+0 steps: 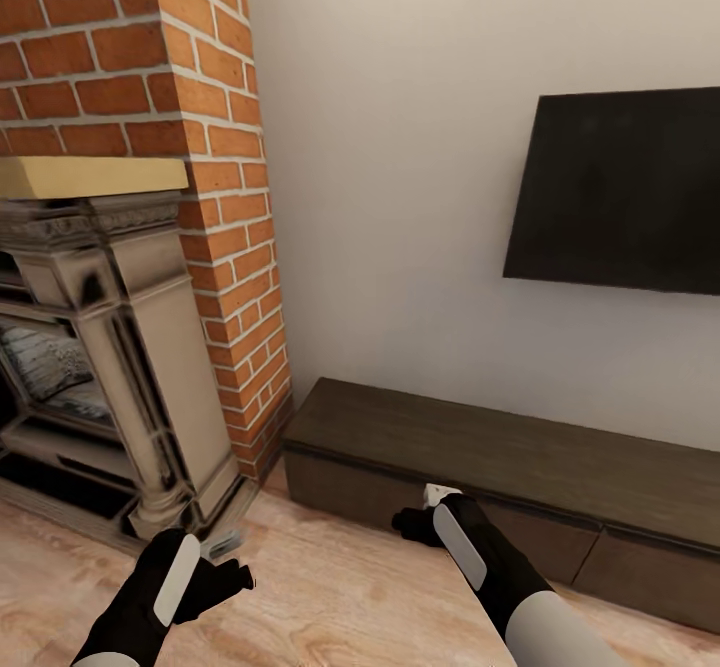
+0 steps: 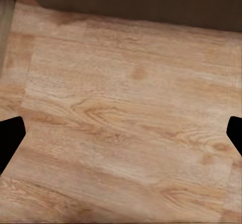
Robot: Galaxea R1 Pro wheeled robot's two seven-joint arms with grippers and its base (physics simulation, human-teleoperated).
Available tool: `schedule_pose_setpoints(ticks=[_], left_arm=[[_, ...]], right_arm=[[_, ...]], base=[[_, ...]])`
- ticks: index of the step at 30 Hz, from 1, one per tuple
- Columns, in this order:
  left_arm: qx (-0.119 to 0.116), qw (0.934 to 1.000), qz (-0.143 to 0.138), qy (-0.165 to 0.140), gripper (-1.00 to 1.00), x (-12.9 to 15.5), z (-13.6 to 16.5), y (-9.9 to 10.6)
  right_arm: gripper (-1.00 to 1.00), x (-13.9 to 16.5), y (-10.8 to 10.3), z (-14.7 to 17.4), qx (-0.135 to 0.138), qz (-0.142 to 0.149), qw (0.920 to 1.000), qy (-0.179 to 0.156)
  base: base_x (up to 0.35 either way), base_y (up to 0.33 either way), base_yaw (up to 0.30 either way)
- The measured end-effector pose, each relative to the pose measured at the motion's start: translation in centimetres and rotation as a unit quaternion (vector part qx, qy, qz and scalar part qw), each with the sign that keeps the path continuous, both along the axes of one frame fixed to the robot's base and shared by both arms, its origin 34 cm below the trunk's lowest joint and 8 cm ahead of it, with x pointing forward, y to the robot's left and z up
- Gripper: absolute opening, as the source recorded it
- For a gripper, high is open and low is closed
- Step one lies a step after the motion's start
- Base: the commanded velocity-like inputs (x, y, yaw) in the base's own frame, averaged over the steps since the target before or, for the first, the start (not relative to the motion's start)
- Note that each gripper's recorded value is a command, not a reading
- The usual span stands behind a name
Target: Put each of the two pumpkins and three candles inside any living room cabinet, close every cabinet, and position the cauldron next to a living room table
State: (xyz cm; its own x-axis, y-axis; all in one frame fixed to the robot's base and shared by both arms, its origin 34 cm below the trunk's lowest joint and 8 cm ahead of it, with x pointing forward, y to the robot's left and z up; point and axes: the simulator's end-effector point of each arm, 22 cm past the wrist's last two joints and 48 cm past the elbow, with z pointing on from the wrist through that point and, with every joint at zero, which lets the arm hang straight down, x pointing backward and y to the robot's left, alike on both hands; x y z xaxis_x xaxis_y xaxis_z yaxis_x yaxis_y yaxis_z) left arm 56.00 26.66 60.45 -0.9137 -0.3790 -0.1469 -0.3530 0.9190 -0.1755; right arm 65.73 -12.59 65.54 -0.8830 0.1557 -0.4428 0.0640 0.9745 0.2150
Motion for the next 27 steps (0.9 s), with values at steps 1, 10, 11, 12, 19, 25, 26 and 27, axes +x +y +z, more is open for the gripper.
schedule_pose_setpoints(ticks=[1, 10, 11, 12, 19, 25, 26, 27], left_arm=[[0.0, 1.0, 0.0, 0.0, 1.0, 0.0, 0.2, 0.0], [0.0, 1.0, 0.0, -0.003, 1.0, 0.2, 2.0, 0.0], [0.0, 1.0, -0.001, -0.004, 1.0, 0.3, 2.2, 0.0], [0.0, 1.0, -0.001, -0.004, 1.0, 0.3, 2.4, -0.1], [0.004, 1.0, -0.005, -0.005, 1.0, 0.4, 3.7, -0.3], [0.003, 1.0, -0.002, -0.007, 1.0, 0.5, 4.9, -0.1], [0.003, 1.0, -0.002, -0.007, 1.0, 0.5, 5.0, -0.1], [0.003, 1.0, -0.002, -0.007, 1.0, 0.5, 5.2, -0.1]], right_arm=[[1.0, 0.0, 0.0, 0.2, 0.0, 0.0, 1.0, 0.0], [1.0, 0.2, 0.0, 2.1, 0.0, 0.0, 1.0, -0.003], [1.0, 0.2, -0.1, 2.2, -0.001, 0.0, 1.0, -0.003], [1.0, 0.2, -0.1, 2.4, -0.001, 0.0, 1.0, -0.003], [1.0, 0.3, -0.2, 3.8, -0.003, -0.001, 1.0, -0.005], [1.0, 0.4, -0.4, 4.9, -0.005, -0.002, 1.0, -0.007], [1.0, 0.4, -0.4, 5.1, -0.006, -0.002, 1.0, -0.007], [1.0, 0.4, -0.4, 5.3, -0.006, -0.002, 1.0, -0.007]], base=[[-0.291, 0.0, 0.266], [-0.092, 0.0, 0.269], [-0.006, 0.0, 0.272], [-0.004, 0.0, 0.272], [-0.001, 0.0, 0.273], [0.0, 0.0, 0.274], [0.0, 0.0, 0.277], [0.0, 0.0, 0.277]])
